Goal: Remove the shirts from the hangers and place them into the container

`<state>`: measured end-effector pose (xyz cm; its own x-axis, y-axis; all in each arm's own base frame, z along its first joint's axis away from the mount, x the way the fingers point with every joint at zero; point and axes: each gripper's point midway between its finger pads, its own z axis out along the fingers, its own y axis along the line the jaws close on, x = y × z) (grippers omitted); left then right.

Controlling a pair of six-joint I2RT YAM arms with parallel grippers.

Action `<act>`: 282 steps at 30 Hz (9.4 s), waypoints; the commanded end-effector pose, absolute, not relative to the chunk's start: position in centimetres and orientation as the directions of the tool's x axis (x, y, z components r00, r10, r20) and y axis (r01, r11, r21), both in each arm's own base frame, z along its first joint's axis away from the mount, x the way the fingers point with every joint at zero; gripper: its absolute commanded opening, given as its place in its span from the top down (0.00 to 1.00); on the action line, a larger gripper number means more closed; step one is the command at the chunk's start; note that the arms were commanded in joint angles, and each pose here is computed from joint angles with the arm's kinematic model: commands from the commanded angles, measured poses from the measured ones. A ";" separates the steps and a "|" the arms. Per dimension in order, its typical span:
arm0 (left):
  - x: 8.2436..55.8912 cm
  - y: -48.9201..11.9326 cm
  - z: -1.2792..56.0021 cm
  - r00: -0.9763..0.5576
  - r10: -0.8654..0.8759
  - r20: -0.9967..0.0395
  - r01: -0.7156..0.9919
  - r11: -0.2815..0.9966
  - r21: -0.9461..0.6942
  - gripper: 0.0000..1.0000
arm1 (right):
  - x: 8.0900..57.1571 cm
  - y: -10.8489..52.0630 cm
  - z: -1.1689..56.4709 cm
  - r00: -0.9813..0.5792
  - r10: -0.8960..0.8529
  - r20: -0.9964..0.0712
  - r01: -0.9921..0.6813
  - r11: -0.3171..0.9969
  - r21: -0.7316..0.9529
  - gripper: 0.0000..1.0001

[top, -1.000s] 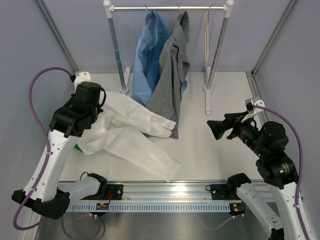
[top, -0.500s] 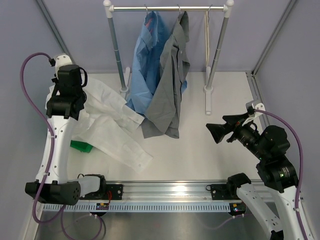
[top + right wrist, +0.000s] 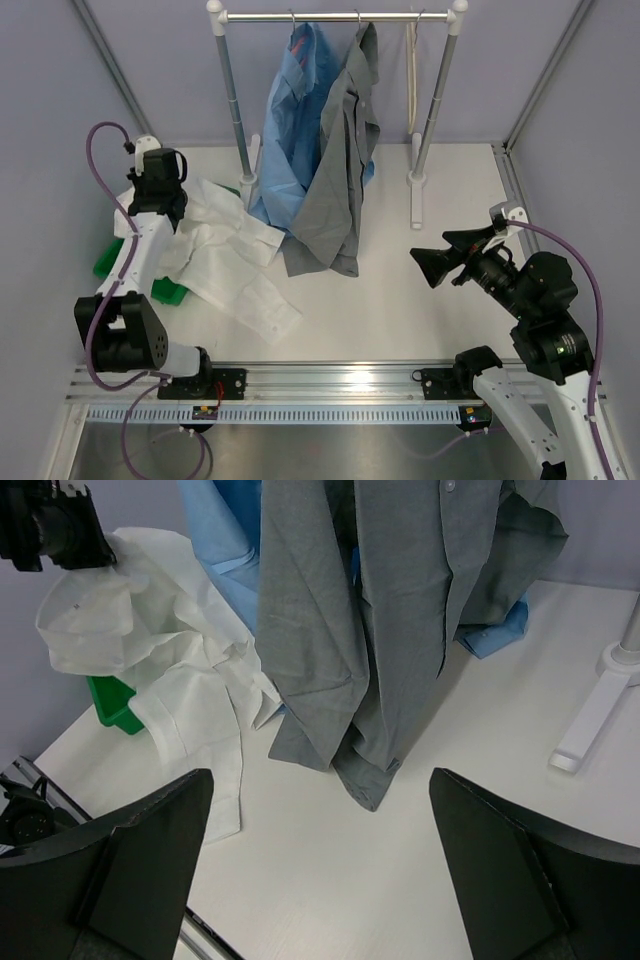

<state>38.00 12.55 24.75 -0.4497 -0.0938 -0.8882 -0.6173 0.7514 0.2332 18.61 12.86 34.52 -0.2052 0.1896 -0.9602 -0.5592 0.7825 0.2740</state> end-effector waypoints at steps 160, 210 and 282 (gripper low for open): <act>34.5 15.7 6.6 -0.622 -0.431 -0.654 -0.755 0.551 0.356 0.67 | 18.0 13.3 34.6 -0.176 0.199 -0.964 -0.592 0.761 0.265 0.00; 29.4 6.6 14.4 -0.533 -0.546 -0.646 -0.645 0.756 -0.107 0.15 | 17.5 13.5 34.8 -0.164 0.207 -0.965 -0.610 0.747 0.264 0.01; 33.7 -13.5 7.6 -0.713 -0.048 -0.700 -0.261 0.944 0.201 0.01 | 18.2 13.7 33.9 -0.204 0.199 -0.958 -0.596 0.751 0.283 0.01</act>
